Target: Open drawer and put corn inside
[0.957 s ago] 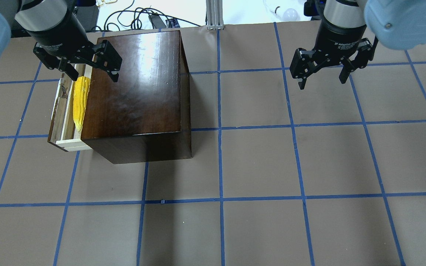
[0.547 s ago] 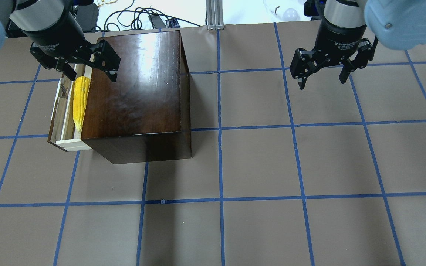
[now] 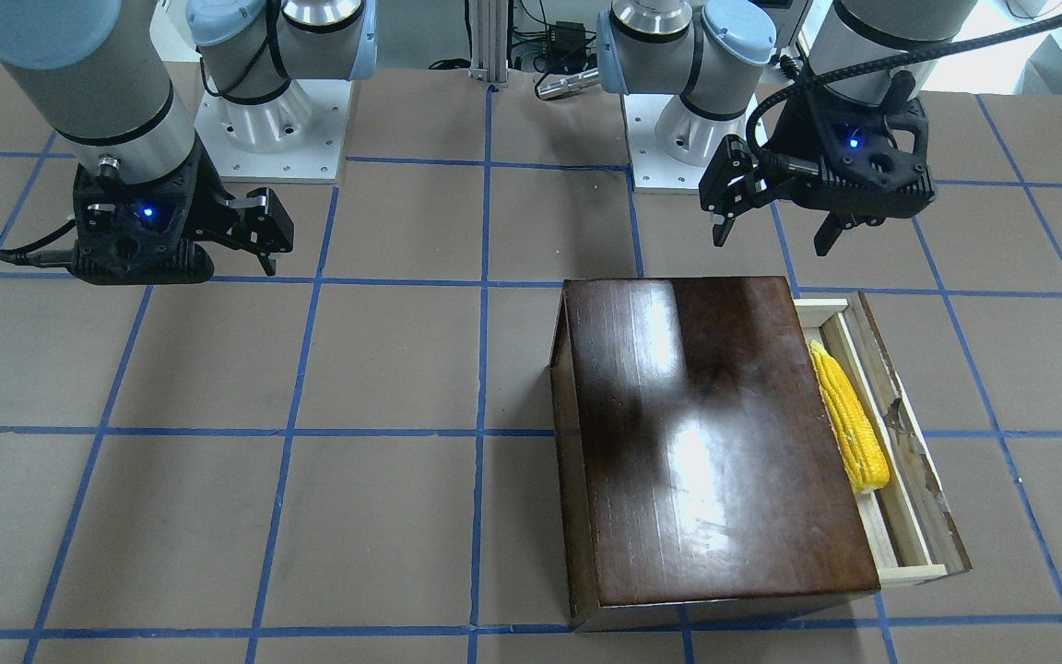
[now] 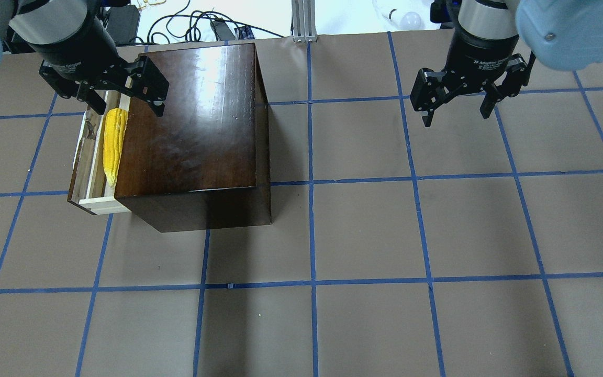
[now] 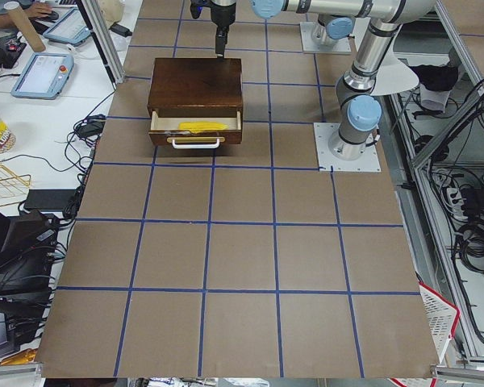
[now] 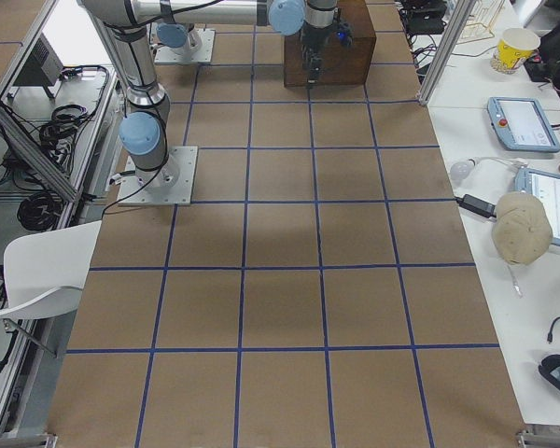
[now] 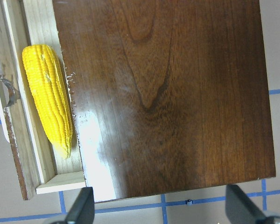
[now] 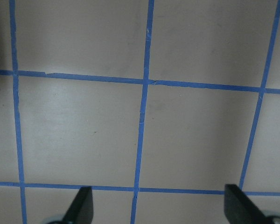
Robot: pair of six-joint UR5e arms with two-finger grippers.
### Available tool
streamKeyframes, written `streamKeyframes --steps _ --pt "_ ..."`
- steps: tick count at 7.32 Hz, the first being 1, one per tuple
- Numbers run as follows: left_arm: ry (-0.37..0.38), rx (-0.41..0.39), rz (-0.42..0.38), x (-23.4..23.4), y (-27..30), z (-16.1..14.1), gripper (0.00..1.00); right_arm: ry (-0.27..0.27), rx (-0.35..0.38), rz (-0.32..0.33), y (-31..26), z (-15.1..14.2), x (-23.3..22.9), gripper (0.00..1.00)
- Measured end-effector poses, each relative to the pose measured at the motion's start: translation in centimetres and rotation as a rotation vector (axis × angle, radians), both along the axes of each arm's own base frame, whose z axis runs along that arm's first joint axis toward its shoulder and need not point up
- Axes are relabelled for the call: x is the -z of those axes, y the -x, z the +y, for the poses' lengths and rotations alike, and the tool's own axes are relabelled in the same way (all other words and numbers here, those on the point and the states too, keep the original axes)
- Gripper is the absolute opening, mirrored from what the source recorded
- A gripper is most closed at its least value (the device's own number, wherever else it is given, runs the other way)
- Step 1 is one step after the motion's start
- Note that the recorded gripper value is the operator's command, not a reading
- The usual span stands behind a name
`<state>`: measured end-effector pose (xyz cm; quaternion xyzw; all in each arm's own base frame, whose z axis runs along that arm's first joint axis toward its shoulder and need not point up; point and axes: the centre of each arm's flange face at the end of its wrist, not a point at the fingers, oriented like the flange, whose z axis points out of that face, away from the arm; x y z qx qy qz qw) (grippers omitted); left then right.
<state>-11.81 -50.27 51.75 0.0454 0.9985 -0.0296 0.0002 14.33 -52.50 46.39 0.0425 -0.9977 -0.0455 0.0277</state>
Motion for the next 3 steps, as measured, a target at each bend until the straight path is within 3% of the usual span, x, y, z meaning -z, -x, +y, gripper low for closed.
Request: streamKeyframes --steps 3 --pt "-0.003 -0.002 0.0 0.05 -0.11 0.23 1.0 0.001 0.0 0.0 0.0 0.02 -0.03 1.0"
